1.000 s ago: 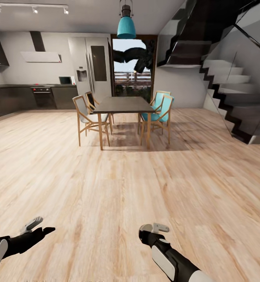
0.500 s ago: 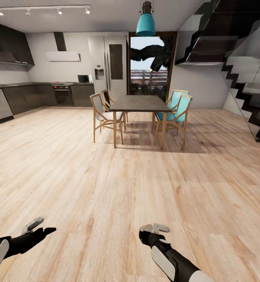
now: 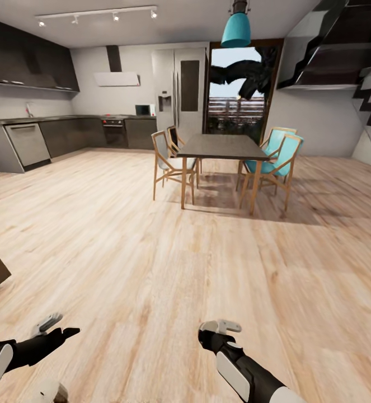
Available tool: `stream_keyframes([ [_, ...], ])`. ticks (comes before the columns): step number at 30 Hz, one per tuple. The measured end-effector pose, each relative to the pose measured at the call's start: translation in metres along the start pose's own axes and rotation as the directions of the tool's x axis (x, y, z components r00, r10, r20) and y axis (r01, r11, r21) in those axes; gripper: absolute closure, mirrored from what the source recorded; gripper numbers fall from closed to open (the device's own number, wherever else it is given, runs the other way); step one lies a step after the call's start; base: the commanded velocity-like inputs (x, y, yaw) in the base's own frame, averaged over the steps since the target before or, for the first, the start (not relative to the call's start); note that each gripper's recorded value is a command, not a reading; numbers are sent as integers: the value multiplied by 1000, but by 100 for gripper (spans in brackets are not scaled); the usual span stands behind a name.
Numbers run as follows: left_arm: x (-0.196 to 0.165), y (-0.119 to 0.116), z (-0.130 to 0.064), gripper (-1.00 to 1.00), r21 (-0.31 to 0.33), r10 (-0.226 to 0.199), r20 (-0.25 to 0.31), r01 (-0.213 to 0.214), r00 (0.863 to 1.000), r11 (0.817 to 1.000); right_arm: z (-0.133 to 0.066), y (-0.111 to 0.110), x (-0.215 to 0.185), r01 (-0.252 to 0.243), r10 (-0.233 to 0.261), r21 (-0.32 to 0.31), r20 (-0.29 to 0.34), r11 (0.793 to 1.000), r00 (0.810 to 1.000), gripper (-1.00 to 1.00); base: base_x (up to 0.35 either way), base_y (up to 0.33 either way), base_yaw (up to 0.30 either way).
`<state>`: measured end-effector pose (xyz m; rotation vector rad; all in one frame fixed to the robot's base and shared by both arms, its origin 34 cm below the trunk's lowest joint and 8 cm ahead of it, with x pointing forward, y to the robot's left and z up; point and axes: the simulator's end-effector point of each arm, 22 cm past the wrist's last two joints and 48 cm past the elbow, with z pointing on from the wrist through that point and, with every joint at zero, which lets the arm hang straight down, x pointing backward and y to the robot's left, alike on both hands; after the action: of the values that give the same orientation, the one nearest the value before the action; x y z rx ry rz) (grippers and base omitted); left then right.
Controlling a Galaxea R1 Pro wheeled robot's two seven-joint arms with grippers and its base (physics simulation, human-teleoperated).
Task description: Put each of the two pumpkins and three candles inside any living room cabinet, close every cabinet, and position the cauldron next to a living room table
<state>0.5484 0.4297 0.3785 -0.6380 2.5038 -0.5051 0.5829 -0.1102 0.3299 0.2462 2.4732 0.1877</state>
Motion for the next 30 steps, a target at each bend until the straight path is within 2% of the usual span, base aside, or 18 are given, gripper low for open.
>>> stream_keyframes([
  [10, 2, 2, 2, -100, -6, -1, -6, 1, 1000, 1000, 2, 1, 3, 2, -2, -2, -4, 1000, 1000, 100, 0, 0, 216],
  [15, 3, 3, 2, -100, -6, -2, -7, 2, 1000, 1000, 1, 4, -8, -9, 9, -12, 42, 1000, 999, 100, 0, 0, 30],
  [30, 4, 3, 3, -100, -5, -3, -8, 3, 1000, 1000, 1, 7, -10, -21, 22, -19, 53, 1000, 998, 100, 0, 0, 27],
])
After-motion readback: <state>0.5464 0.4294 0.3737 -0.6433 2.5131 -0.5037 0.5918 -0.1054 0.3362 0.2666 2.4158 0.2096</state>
